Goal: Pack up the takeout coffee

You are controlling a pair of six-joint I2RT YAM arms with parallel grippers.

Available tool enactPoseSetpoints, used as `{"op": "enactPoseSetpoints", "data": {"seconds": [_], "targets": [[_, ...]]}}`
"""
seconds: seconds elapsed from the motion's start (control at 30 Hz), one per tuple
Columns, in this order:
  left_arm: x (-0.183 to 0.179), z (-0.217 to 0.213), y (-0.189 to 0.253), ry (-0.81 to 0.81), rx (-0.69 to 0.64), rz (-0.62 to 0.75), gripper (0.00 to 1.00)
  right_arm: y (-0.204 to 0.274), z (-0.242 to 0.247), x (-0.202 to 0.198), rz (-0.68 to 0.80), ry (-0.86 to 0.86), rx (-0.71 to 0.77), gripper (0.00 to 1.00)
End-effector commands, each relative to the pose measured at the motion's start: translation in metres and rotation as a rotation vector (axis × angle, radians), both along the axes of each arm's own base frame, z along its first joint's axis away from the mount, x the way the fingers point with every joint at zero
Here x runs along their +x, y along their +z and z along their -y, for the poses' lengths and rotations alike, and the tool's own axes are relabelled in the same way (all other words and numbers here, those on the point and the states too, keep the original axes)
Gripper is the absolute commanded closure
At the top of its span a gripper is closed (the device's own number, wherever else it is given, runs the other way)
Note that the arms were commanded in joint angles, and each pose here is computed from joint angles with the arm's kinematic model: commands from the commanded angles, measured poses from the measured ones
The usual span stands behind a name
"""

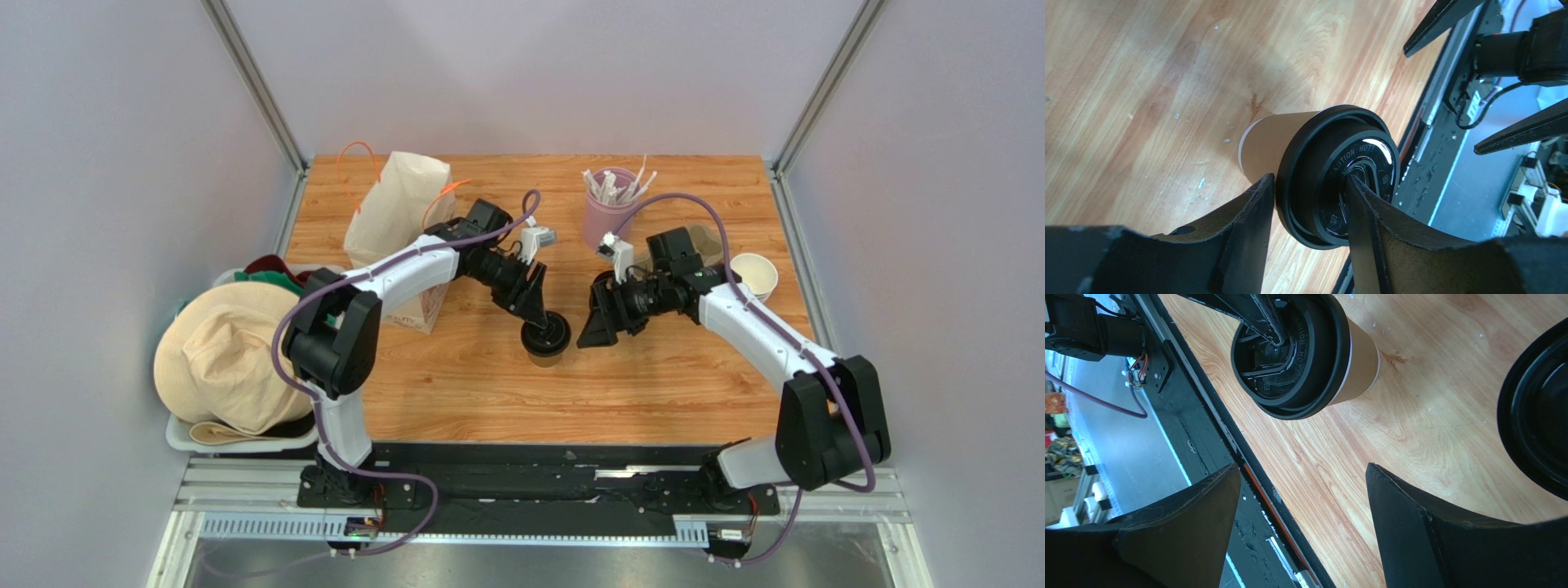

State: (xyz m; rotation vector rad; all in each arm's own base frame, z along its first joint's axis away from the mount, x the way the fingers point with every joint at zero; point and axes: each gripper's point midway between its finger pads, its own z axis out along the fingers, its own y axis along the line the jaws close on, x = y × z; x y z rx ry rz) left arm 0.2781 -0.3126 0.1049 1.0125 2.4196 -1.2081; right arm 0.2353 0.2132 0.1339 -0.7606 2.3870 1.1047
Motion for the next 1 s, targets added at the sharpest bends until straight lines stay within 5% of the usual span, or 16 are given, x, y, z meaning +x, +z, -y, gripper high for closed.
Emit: {"op": "enactPoseSetpoints", "data": {"seconds": [0.0,0.63,0.97], "targets": [[0.013,-0.02,-0.011,0.046,0.13,0.084,0.45,0.012,-0.013,0.007,0.0,0.033,0.065,0.22],[0.0,-0.001,0.028,-0.036,-0.021,0.038,0.28,0.016,-0.018,0.008,-0.009,0.059,0.09,0.22],[0.0,-0.006,0.004,-0.044,0.034,0.009,0.3,0.02,-0.019,0.012,-0.005,0.062,0.096,0.22]]}}
